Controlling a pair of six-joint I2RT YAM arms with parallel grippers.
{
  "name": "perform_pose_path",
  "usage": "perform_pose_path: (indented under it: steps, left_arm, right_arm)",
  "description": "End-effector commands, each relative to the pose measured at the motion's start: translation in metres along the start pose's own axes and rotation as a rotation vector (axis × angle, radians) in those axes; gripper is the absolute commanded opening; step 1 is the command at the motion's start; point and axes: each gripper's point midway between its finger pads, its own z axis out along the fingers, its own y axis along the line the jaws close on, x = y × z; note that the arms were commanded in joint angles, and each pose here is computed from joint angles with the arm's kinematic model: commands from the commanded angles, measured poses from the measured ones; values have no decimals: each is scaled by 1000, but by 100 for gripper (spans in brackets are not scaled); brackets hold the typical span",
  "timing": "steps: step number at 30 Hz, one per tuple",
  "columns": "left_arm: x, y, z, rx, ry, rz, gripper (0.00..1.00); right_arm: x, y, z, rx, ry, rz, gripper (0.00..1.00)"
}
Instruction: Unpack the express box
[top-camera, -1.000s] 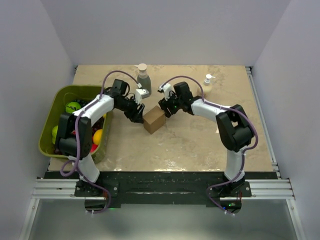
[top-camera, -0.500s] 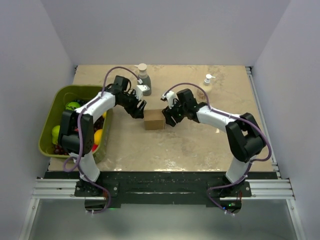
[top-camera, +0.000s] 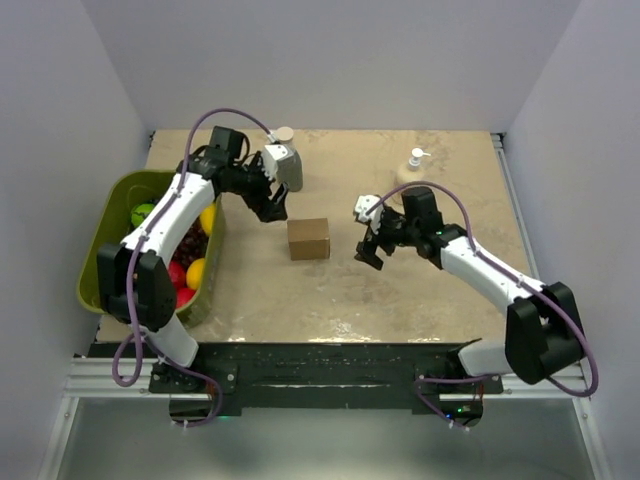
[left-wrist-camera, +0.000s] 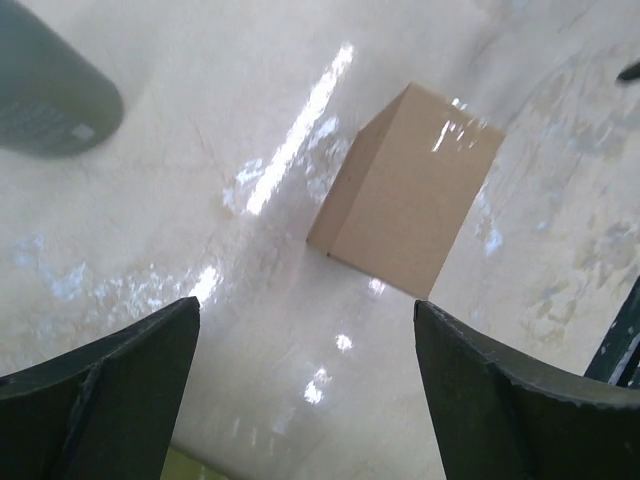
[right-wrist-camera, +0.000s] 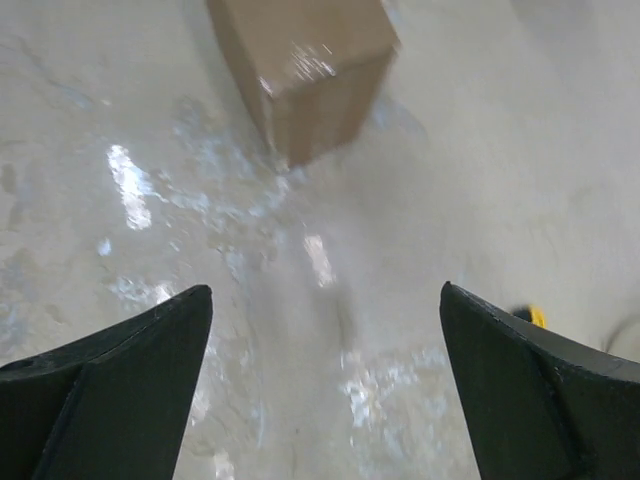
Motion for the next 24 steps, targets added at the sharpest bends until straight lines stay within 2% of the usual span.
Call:
perform_pose_path:
  steps: [1, 8, 14, 21, 24]
  left_arm:
    - [-33, -23, 12, 129, -91, -7, 92]
    - [-36, -27, 50, 240, -77, -3, 92]
    - [-19, -30, 72, 308, -42, -12, 92]
    - [4, -41, 83, 400, -3, 2, 84]
    - [14, -43, 88, 433, 15, 17, 80]
  right_arm:
    - [-28, 16, 22, -111, -113, -153, 99]
    - [-50, 12, 52, -133, -157, -126, 99]
    - [-57, 12, 67, -146, -185, -110, 99]
    - [-49, 13, 84, -158, -164, -98, 98]
    - [-44, 8, 90, -153, -144, -108, 95]
